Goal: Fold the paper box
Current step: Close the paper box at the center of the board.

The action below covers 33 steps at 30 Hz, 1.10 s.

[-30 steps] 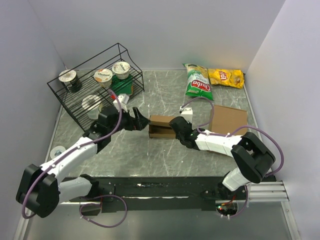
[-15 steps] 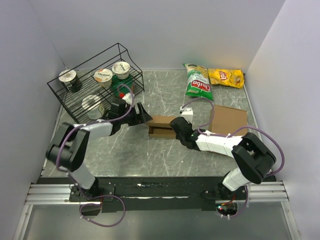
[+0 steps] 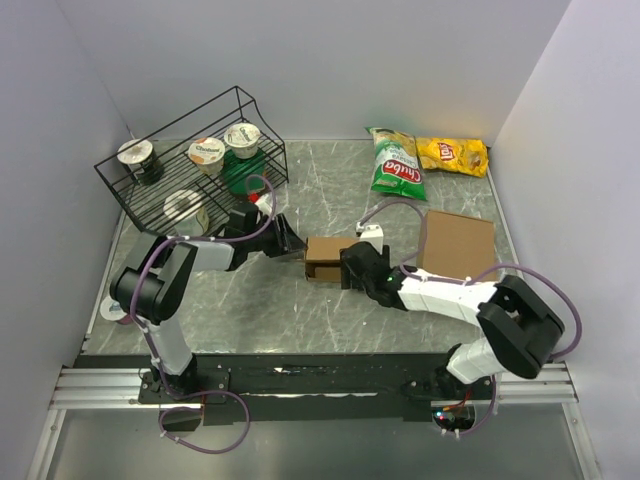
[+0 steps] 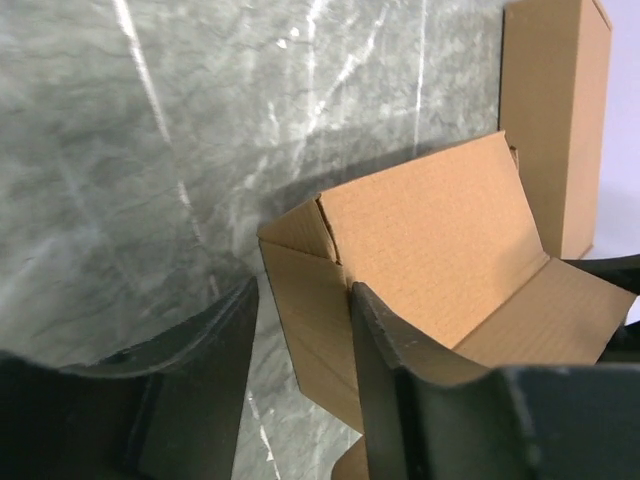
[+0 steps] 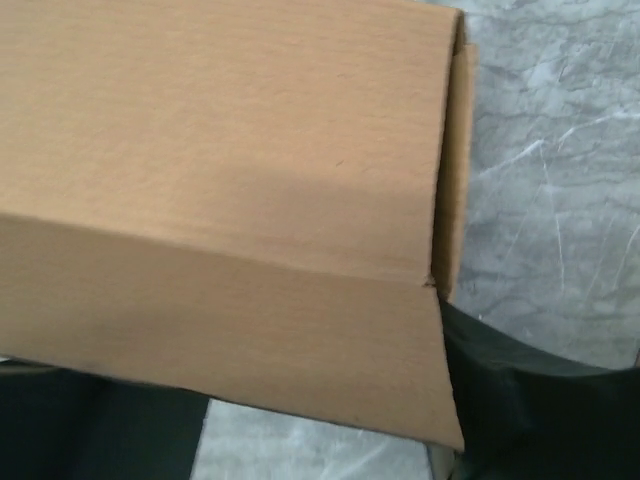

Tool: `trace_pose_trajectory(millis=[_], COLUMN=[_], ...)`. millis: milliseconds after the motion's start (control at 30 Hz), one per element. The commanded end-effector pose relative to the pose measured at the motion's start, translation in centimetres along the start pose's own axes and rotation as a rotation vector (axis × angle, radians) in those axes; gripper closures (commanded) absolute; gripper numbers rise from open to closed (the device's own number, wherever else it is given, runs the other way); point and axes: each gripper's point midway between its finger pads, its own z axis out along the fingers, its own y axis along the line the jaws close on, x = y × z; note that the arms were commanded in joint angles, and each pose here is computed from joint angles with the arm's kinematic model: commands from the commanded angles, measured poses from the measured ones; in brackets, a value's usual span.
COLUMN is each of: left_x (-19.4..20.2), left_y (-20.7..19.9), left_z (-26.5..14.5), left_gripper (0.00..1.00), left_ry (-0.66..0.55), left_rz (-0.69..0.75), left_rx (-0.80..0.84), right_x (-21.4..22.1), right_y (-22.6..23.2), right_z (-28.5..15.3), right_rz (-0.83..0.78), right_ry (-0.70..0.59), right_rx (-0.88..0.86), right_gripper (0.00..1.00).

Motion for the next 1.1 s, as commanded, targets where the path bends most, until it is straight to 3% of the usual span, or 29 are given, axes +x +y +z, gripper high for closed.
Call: trace_pose_trajectory(millis=[0, 133, 533, 933, 1067], left_x=[-0.8, -1.2, -2.6, -3.6, -3.6], left_y=[0.4, 0.3, -0.4, -1.0, -1.2], left_z=[0.6, 0.8, 0.7, 0.7, 0.6], left_gripper=[0.54, 0.55, 0.55, 0.55, 0.54], left_ry=[-0.017, -0.020, -0.052, -0.064, -0.068], left_rz=[0.047, 0.057, 0.084, 0.129, 0.136], left_rx=[-0.010, -0.010, -0.010, -0.008, -0.006], right_x=[0.9, 1.0, 1.8, 0.7, -0.8], right_y=[-1.3, -1.1, -1.0, 3.4, 4.2], right_z=[-2.1, -3.1, -5.7, -14.1, -16.1], right_rz=[-0.098, -0.117, -0.142, -0.227, -0.241], right_ry=[0.020, 0.023, 0.040, -0.142, -0.216], right_rx=[-0.016, -0.073, -0.154, -0.658, -0.734], right_gripper=[0.16, 0.07, 0.02, 0.00, 0.00])
